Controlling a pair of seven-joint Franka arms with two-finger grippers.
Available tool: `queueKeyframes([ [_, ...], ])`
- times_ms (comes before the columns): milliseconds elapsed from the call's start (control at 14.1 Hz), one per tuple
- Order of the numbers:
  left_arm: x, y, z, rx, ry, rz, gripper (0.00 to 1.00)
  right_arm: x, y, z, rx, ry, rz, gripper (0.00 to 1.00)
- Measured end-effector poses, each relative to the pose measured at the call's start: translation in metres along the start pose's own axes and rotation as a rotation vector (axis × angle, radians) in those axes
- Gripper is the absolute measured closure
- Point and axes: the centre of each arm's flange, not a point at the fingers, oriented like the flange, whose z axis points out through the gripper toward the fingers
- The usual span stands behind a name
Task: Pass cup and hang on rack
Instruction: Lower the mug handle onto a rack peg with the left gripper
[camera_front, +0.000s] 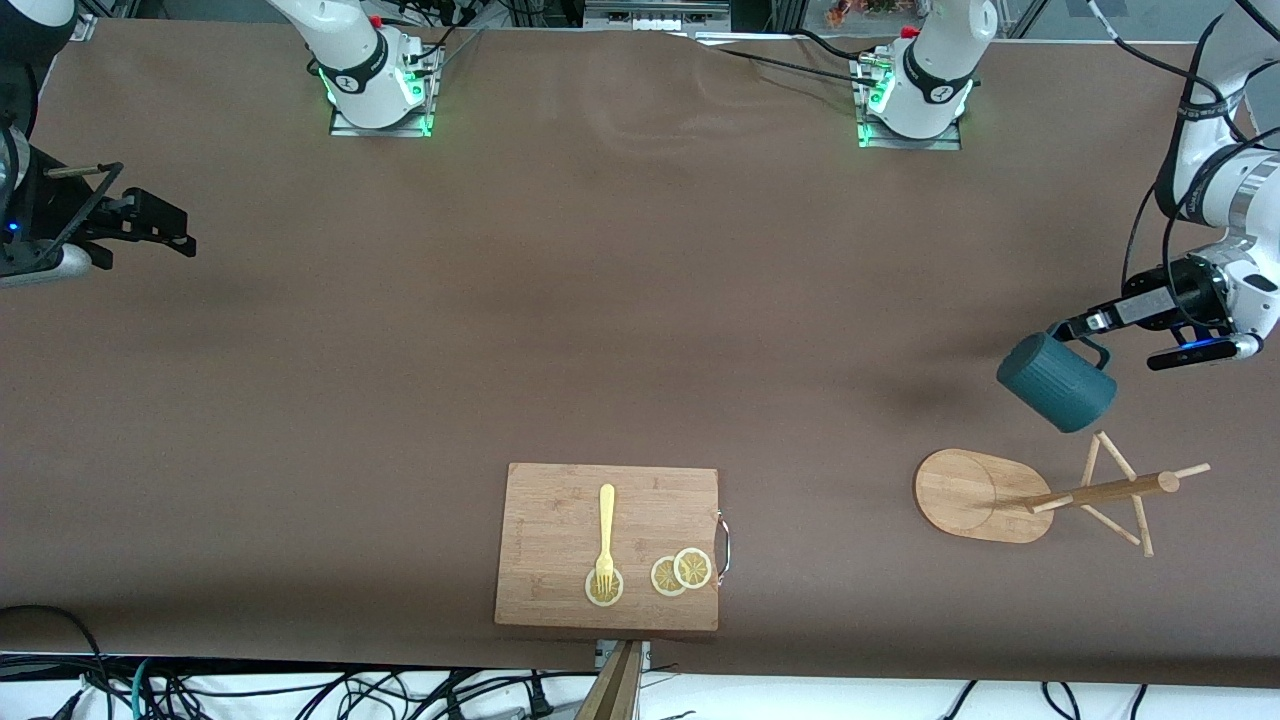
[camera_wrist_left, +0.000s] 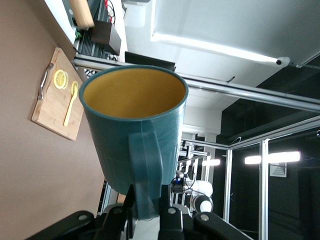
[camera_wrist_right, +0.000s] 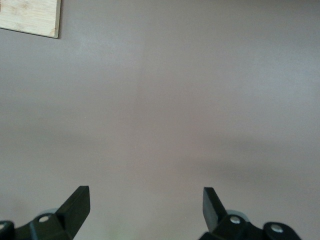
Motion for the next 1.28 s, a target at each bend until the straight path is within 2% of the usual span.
queueKeyframes([
  [709,0.058,-0.033,-0.008,-0.080,0.007,0.004,0.80,0.000,0.000,0.000,0.000,-0.001,0.000,0.00],
  [1277,0.076,-0.054,-0.034,-0.143,0.010,0.001,0.80,0.000,0.000,0.001,0.000,-0.003,0.000,0.00],
])
